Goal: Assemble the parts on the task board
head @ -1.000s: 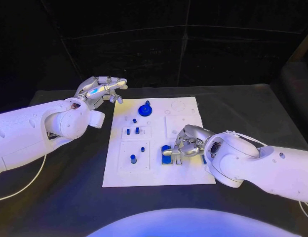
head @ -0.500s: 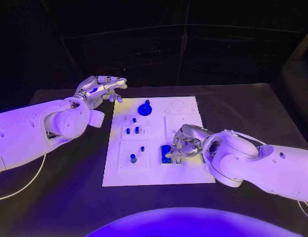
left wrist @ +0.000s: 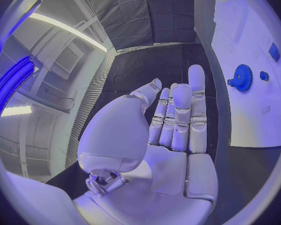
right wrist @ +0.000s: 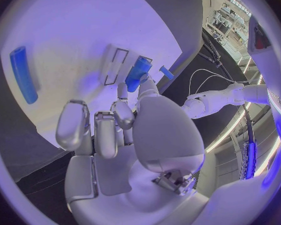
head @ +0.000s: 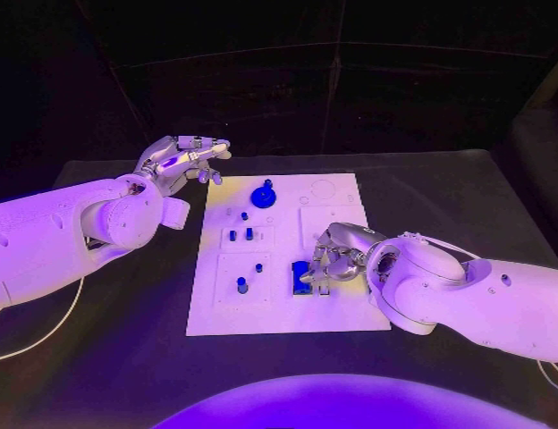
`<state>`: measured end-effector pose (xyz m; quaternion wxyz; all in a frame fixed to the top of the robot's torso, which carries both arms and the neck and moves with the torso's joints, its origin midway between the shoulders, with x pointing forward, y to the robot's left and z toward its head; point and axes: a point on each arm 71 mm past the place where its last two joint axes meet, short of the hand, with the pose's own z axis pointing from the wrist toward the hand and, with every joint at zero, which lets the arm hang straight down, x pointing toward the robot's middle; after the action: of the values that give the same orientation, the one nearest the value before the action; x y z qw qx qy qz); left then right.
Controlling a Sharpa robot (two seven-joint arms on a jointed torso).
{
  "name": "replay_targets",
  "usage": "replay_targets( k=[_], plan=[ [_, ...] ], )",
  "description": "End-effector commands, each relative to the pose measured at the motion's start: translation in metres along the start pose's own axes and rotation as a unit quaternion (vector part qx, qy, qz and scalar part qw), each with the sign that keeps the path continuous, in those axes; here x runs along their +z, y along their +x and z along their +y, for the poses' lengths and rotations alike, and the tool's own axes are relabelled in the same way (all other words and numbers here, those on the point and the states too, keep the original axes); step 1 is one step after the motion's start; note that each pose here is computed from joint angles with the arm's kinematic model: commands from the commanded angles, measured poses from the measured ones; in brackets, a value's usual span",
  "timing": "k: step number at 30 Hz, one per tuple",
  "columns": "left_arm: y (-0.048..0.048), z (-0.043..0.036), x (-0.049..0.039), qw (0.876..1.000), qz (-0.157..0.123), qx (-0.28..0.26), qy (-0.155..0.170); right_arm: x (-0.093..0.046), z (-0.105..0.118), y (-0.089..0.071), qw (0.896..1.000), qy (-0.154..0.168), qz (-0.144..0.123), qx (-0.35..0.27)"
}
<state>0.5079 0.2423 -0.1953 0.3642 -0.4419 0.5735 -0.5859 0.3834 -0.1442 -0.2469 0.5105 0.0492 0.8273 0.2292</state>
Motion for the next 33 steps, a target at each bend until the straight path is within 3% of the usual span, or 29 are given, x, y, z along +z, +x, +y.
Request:
replay_targets(
  k=[1,13,23,33],
  plan=[
    [0.0008,-0.0010,0.0001,1.000,0.006,-0.002,0.002,-0.001,0.001,-0.003,1.000,-0.014,-0.013,-0.002],
    [0.0003,-0.0010,-0.0001,1.000,0.005,-0.002,0.002,-0.024,-0.020,-0.018,0.997,-0.026,-0.032,0.058],
    [0.0011,-0.0010,-0.0001,1.000,0.003,-0.001,0.002,-0.048,-0.074,-0.038,0.998,0.042,-0.035,0.032],
    [0.0018,-0.0008,0.0002,1.000,0.004,-0.002,0.002,-0.050,-0.094,-0.040,0.996,0.079,-0.015,-0.023]
  ],
)
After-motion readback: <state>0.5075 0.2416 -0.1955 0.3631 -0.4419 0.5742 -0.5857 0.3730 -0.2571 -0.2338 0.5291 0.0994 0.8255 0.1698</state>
